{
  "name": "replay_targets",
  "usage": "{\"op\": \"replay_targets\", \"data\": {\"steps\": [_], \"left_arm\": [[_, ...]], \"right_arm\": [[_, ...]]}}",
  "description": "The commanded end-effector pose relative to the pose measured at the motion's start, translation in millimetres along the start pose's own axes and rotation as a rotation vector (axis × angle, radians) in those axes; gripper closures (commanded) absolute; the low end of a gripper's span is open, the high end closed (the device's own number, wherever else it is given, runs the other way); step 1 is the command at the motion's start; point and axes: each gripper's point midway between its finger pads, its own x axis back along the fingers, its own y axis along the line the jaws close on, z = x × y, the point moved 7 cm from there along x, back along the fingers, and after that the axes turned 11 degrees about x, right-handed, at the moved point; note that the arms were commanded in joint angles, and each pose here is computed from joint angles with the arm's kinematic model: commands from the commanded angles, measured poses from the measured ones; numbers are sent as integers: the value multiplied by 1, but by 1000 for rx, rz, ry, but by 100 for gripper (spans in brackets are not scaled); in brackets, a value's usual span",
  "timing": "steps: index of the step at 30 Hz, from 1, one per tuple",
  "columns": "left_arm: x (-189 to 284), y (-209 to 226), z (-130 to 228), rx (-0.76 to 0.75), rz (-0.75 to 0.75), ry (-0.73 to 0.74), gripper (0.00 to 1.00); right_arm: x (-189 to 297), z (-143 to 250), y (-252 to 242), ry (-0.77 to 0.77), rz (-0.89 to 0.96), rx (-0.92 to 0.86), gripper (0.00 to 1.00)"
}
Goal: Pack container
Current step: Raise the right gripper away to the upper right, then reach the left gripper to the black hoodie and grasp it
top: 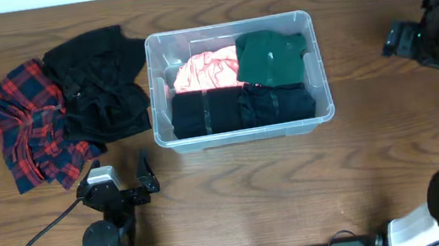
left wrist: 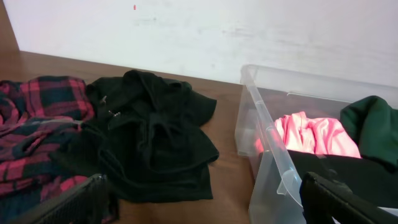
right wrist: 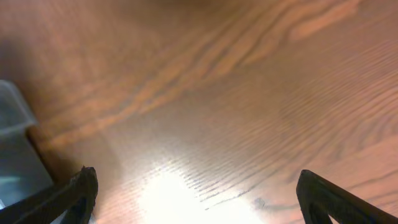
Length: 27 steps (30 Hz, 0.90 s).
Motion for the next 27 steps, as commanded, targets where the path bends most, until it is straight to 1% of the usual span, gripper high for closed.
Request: {"op": "replay_targets", "data": {"steps": [1, 5, 8, 11, 13, 17, 20, 23, 26, 27], "left_arm": [[-1, 5, 12, 7, -18, 47, 2], [0, 0, 10, 77, 18, 59, 2], [2, -9, -2, 100, 57, 69, 2], [7, -18, -28, 97, 36, 94, 2], [7, -25, -52, 87, 1, 122, 2], [-4, -39, -100, 82, -78, 224, 2], [-20, -51, -133, 82, -127, 341, 2], [-41, -62, -164, 37, -156, 447, 2], [-59, -78, -189, 53, -120, 509, 2], [-67, -81, -197, 54, -113, 508, 2]], "right_arm": [[-15, 3, 2, 55, -10, -6, 1], [-25, 4, 4, 82, -9, -3, 1], [-26, 4, 4, 86, -9, -3, 1], [-26, 4, 4, 86, -9, -3, 1], [-26, 4, 4, 86, -9, -3, 1], [-26, 4, 4, 86, -9, -3, 1], [-26, 4, 4, 86, -9, -3, 1], [-26, 4, 4, 86, -9, -3, 1], [-26, 4, 4, 86, -9, -3, 1], [-26, 4, 4, 86, -8, -3, 1]]}}
